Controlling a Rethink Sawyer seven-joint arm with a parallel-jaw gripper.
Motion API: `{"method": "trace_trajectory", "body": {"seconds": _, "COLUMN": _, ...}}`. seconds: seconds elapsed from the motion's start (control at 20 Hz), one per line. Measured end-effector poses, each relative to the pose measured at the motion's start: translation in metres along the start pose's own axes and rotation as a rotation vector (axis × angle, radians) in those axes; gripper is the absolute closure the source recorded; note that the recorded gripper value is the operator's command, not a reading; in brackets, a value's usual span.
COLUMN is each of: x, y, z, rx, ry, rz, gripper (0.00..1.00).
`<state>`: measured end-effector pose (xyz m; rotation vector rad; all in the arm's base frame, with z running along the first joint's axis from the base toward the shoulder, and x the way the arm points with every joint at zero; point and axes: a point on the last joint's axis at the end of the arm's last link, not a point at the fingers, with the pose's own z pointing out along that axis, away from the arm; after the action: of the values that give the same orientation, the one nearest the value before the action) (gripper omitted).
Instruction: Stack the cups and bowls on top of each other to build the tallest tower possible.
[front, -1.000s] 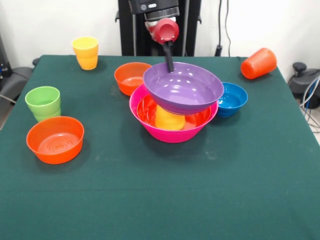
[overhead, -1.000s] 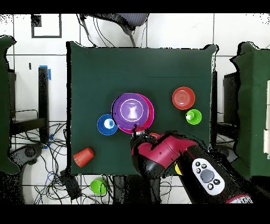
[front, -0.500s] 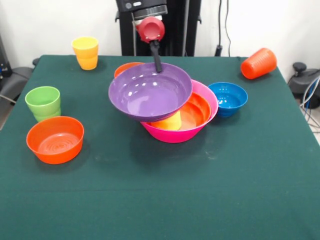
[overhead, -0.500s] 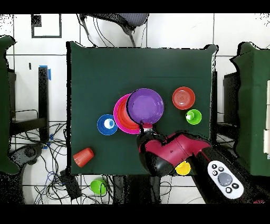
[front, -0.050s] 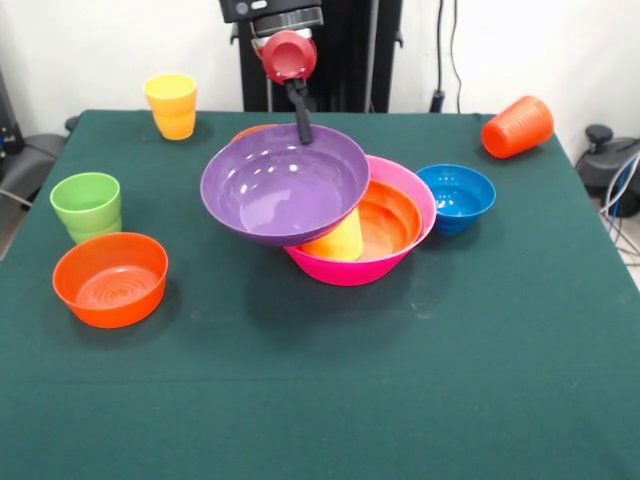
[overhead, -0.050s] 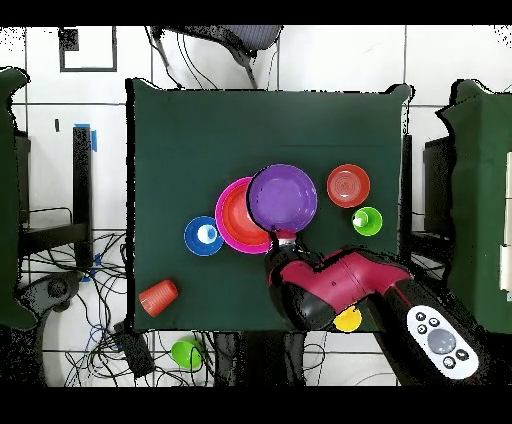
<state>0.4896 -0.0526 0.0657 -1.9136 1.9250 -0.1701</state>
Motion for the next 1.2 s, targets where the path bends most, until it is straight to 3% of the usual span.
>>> {"method": "trace_trajectory", "body": {"seconds": 0.65, "x": -0.058, "y": 0.003, "z": 0.012, "rx": -0.033, "ry": -0.027, "rz": -0.118, "gripper": 1.00}}
{"method": "trace_trajectory", "body": {"seconds": 1.2, "x": -0.062, "y": -0.007, "z": 0.005, "rx": -0.012, "ry": -0.006, "rz": -0.150, "gripper": 1.00}}
